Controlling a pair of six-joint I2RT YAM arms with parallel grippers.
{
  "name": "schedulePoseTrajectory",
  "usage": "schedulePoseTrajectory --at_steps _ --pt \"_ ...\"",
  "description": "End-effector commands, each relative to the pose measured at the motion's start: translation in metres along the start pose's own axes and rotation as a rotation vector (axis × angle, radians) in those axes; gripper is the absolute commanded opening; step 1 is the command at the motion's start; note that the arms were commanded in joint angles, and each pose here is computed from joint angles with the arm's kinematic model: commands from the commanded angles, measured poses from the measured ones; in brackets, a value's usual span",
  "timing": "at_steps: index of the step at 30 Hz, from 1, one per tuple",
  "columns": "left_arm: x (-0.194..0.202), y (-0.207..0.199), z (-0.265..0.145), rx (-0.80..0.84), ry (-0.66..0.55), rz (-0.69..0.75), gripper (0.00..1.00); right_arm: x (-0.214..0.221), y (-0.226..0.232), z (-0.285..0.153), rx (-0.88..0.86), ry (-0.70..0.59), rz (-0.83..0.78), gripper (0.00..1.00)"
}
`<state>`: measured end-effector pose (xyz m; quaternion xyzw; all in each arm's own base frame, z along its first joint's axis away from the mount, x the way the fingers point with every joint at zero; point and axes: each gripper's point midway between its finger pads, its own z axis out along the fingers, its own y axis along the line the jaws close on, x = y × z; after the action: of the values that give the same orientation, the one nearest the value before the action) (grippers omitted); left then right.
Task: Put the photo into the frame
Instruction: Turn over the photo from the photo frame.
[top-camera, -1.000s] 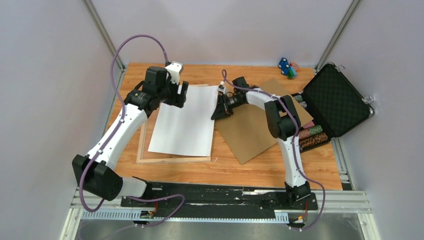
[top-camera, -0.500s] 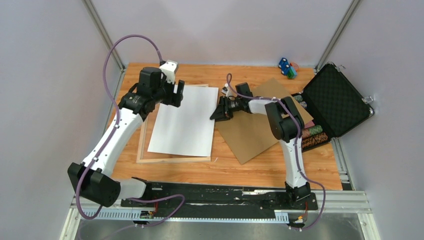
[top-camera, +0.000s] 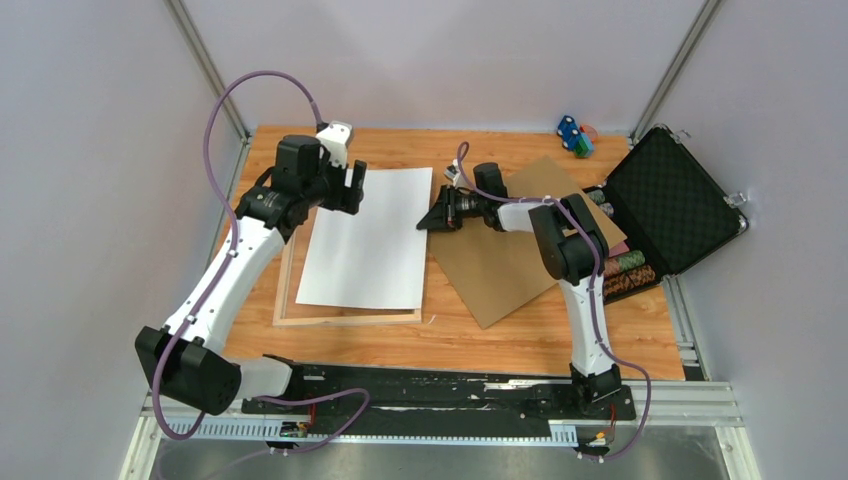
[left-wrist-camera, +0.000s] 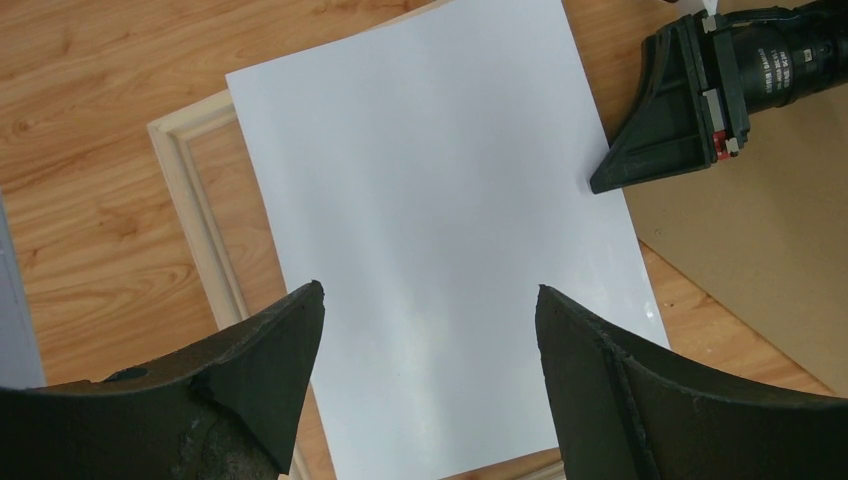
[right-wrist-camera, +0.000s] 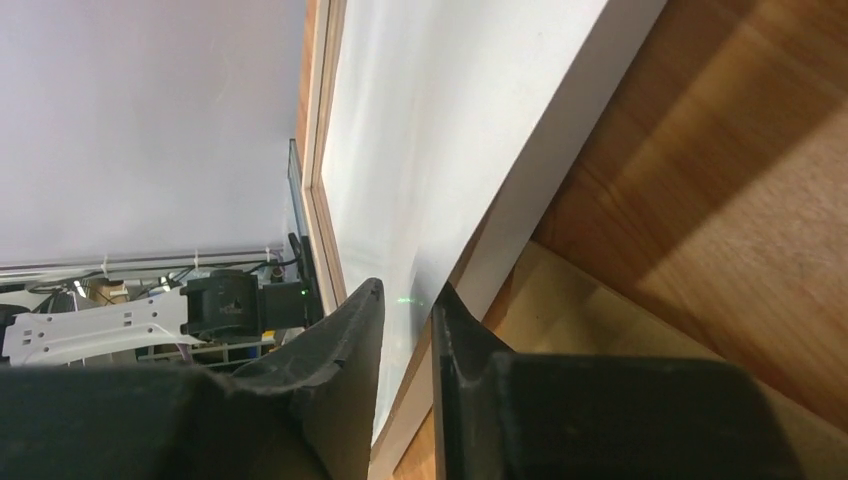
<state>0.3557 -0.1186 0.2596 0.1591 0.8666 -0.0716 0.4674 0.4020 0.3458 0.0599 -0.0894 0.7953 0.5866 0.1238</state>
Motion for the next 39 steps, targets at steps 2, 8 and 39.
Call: schedulePoseTrajectory --at_steps 2,8,39 --pt "-0.014 0.004 -0.008 -0.005 -0.064 0.006 0.85 -0.015 0.012 0.002 -0.042 -0.043 -0.063 0.17" --pt "-0.013 0.005 -0.008 -0.006 -0.066 0.005 0.85 -0.020 0.011 -0.001 -0.039 -0.054 -0.032 0.00" --pt "-0.011 0.014 -0.006 -0.030 -0.051 -0.007 0.85 -0.020 0.045 -0.017 -0.060 0.147 0.265 0.00"
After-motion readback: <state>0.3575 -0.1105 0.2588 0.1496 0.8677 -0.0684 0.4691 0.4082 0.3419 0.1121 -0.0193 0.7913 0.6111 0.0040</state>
